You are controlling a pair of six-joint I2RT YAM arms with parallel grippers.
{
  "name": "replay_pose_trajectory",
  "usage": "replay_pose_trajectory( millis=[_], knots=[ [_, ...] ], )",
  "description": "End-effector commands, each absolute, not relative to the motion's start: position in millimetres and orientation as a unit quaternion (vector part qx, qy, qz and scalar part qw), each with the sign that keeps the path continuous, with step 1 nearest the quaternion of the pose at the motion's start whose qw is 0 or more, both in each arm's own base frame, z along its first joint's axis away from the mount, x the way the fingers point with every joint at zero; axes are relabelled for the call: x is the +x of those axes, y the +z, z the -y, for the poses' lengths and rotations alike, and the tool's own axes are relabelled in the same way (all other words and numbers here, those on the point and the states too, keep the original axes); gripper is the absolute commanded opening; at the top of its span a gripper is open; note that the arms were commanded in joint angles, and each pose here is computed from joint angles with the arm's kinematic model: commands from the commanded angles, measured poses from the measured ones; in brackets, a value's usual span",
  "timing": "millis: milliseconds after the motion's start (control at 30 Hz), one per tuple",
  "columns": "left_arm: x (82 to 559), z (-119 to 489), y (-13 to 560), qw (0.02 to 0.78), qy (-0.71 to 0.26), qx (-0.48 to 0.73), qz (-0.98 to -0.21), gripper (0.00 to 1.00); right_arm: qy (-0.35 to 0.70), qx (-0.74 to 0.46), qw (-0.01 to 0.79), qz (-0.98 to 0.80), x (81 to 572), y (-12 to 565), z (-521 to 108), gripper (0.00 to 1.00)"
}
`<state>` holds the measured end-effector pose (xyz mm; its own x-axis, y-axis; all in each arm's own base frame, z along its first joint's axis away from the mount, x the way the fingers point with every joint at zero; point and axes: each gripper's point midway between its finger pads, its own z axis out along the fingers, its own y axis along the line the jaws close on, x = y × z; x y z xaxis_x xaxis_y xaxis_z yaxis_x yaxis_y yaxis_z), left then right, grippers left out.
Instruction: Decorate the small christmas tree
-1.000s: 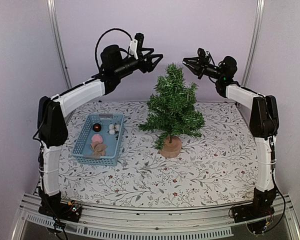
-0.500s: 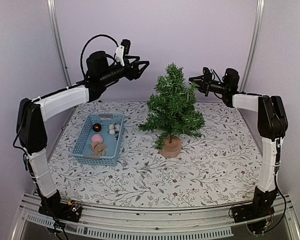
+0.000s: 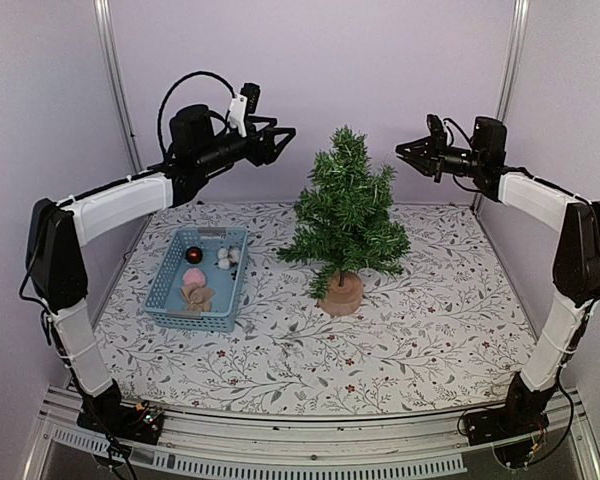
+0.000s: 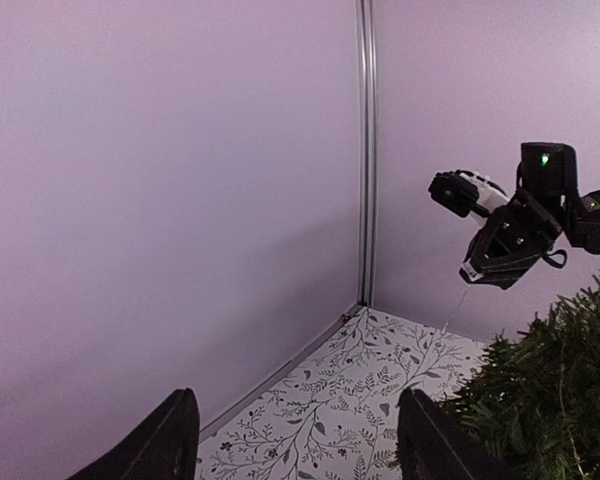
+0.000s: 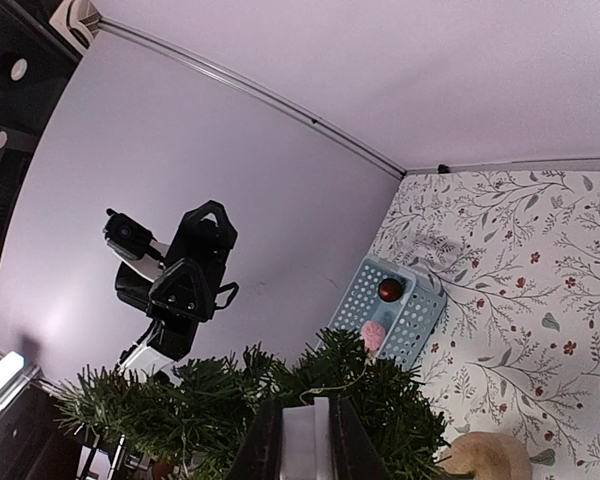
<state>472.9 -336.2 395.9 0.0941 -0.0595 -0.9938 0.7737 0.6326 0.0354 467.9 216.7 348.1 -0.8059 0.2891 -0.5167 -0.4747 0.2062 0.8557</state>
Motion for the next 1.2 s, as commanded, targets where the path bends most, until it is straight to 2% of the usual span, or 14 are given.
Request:
replay_pose_trajectory(
  millis=[0,667,1033,1167],
  knots=[
    [464,329,406,0.683,-0.299,0.302,-0.594,0.7,0.586,-0.067,0.306,-0.747,449,331,-210,0.04],
    [458,344,395,0.67,-0.305,0.316,-0.599,0.69,0.509,-0.037,0.275,-0.815,396,280,-188,0.03],
    [454,351,391,0.669,-0.302,0.317,-0.601,0.68,0.461,0.017,0.319,-0.828,445,283,-173,0.02],
    [453,351,390,0.668,-0.302,0.317,-0.602,0.68,0.461,0.019,0.309,-0.832,452,280,-174,0.02]
  ],
)
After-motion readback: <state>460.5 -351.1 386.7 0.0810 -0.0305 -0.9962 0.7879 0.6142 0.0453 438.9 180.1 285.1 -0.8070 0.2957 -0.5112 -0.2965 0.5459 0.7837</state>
